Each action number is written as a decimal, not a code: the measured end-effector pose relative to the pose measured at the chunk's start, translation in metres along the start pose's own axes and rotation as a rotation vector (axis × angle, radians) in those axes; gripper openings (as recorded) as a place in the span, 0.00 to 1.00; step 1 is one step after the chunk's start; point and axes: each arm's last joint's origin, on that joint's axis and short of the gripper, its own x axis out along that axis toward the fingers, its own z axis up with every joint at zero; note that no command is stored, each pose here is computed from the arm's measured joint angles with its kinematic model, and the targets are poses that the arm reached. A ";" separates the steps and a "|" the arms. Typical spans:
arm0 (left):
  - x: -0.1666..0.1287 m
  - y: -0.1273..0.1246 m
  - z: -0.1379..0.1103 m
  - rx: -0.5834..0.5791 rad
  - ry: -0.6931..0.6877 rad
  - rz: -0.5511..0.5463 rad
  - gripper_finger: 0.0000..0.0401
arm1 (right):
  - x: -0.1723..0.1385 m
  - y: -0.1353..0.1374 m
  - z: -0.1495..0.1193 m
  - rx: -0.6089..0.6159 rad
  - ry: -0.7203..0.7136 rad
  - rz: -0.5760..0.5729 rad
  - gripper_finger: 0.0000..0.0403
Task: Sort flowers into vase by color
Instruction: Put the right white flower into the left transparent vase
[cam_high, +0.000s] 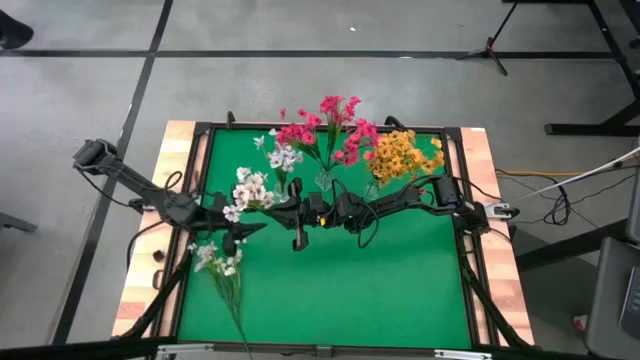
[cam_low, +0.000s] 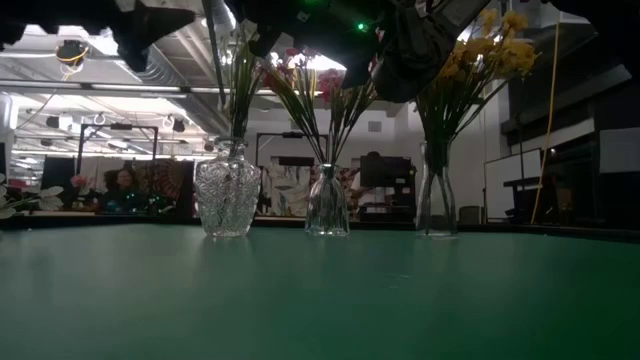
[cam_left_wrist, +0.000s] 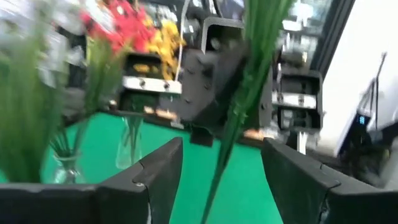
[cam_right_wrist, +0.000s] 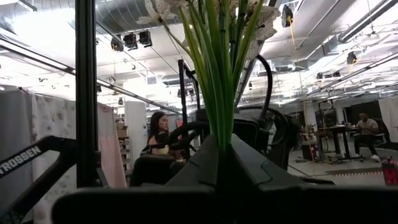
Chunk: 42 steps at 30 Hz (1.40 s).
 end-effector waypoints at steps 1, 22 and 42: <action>0.004 -0.002 0.000 0.011 0.024 -0.006 0.54 | 0.000 0.000 0.000 0.000 0.000 0.000 0.05; 0.028 0.000 0.007 -0.013 0.053 -0.014 0.60 | 0.000 0.000 -0.002 0.048 0.028 0.021 0.06; 0.029 0.005 0.008 -0.019 0.037 0.039 0.13 | 0.000 -0.001 -0.007 0.125 0.083 -0.010 0.13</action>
